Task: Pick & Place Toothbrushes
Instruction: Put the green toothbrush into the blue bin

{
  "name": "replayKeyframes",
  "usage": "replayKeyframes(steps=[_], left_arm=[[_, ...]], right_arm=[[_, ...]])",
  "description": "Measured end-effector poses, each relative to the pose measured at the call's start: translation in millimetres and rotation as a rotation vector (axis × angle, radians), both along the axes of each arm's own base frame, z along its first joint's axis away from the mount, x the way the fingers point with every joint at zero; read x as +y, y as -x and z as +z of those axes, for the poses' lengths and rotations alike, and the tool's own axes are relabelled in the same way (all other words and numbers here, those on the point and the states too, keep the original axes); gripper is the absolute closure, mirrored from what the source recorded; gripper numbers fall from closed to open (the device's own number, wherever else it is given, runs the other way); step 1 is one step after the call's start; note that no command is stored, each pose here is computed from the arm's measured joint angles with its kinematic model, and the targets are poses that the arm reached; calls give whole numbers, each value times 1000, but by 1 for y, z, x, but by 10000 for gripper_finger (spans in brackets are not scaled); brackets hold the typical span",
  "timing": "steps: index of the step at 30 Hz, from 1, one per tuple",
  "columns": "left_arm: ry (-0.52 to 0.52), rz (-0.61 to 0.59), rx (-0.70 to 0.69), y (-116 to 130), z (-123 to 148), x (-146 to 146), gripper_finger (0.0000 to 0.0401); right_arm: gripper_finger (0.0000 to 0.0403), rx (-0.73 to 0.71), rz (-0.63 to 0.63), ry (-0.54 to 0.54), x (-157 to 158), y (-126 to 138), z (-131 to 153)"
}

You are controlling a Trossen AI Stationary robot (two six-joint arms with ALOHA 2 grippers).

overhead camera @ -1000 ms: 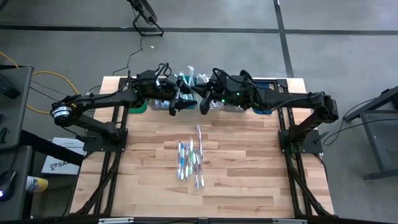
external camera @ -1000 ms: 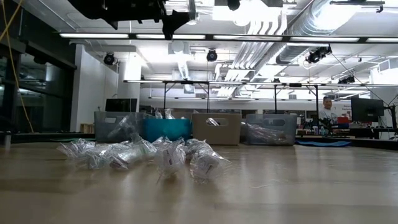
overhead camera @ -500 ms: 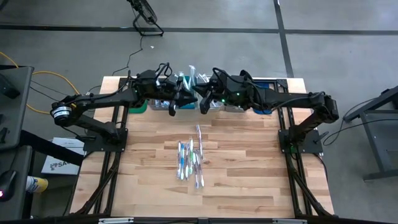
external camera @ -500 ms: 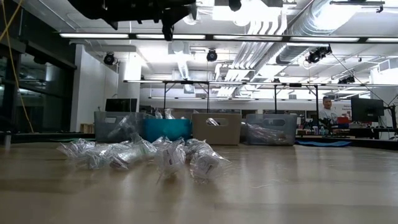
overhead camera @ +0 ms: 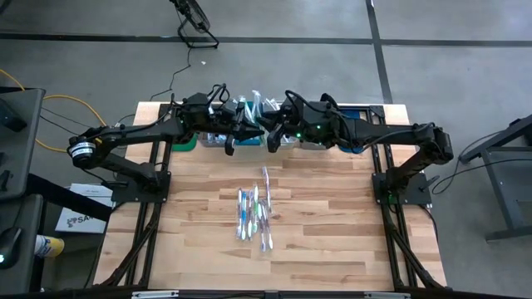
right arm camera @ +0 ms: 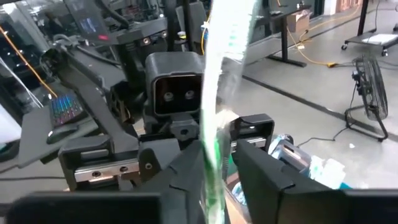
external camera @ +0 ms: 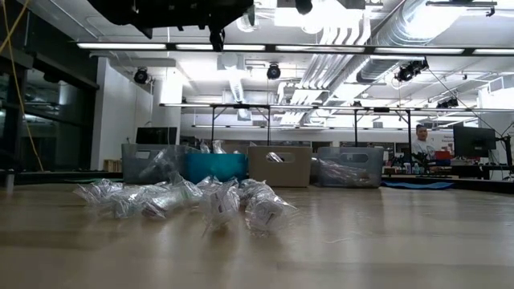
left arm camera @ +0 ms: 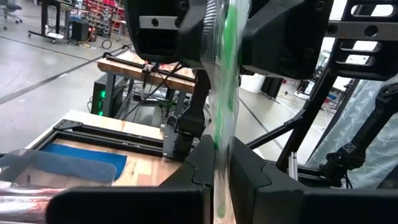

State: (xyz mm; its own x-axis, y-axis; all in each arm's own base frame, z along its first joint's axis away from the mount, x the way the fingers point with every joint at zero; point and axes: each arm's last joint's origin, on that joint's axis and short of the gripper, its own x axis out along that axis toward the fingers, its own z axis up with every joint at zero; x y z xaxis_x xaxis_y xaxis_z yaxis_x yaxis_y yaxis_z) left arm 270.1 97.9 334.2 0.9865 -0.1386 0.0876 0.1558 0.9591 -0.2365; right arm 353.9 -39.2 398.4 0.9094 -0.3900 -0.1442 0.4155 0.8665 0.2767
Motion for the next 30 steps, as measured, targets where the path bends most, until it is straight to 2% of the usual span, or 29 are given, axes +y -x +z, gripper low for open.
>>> replayKeyframes(steps=[7,13,18,25,30], left_arm=[[-1,-2,-1,0,0,0,387],[-10,3,2,0,0,0,387],[-14,41,39,3,-4,9,387],[7,145,84,16,-9,37,386],[43,217,172,25,-18,52,386]], right_arm=[[235,-2,-5,-20,0,3,2],[185,18,-7,-41,2,20,11],[177,65,-36,-63,3,39,17],[179,139,-128,-118,3,67,22],[180,183,-199,-150,3,79,20]])
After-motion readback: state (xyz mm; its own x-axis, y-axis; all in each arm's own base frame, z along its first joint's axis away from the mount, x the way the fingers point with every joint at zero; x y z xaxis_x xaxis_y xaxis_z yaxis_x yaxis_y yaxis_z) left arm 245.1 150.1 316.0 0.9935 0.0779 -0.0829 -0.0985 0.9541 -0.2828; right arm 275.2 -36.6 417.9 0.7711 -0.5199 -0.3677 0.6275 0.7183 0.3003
